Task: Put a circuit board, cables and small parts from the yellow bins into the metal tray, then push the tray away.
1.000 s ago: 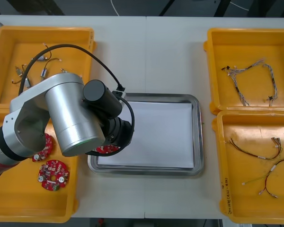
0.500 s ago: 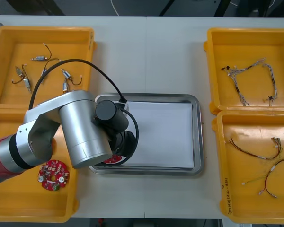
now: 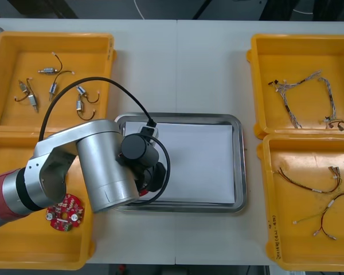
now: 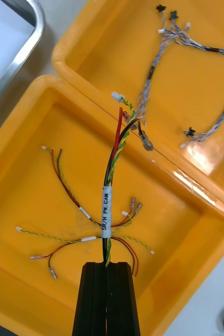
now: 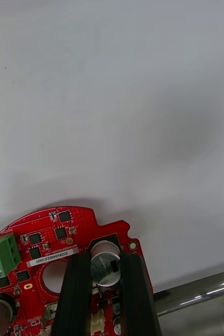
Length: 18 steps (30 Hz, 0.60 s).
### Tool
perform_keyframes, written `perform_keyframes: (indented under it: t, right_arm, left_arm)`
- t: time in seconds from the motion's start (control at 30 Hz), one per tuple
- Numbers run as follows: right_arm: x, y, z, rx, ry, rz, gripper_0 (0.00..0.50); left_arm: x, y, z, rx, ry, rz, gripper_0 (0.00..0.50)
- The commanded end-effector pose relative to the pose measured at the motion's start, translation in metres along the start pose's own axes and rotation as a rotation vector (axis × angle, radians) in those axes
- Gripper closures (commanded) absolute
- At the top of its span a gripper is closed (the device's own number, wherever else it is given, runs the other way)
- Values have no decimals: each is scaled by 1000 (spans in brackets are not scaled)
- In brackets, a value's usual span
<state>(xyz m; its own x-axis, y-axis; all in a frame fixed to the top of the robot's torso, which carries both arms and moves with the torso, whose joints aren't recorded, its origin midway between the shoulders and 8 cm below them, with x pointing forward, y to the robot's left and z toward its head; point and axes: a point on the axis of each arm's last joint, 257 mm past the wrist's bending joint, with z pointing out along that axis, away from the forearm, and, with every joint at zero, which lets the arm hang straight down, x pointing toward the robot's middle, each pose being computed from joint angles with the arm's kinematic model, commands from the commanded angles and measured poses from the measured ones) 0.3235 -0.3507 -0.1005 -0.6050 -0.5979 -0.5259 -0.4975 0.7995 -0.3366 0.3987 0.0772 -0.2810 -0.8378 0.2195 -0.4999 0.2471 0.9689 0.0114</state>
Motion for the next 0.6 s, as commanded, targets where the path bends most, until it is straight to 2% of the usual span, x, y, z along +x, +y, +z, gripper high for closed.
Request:
perform_keyframes:
  t: [0.03,0.3,0.37,0.4,0.43,0.47,0.53,0.6]
  right_arm:
    - [-17,11,-4,-5,-8,-74,500]
    - [-21,24,0,-42,16,-145,500]
    - [-23,25,0,-47,12,-148,500]
    - [-23,25,0,-47,12,-148,500]
    - [-24,27,0,-52,9,-154,500]
    - [-25,28,0,-55,9,-156,500]
    - [-25,30,1,-63,9,-159,500]
    - [-25,32,1,-68,8,-163,500]
  left_arm:
    - [2,-11,1,20,-10,-81,498]
    - [5,-11,4,29,-15,-85,493]
    - [5,-10,4,27,-16,-87,415]
    - [5,-10,4,27,-16,-87,415]
    - [4,-10,4,27,-20,-88,211]
    - [4,-10,4,27,-23,-90,94]
    - [2,-10,4,26,-30,-88,0]
    - [3,-11,5,26,-29,-92,0]
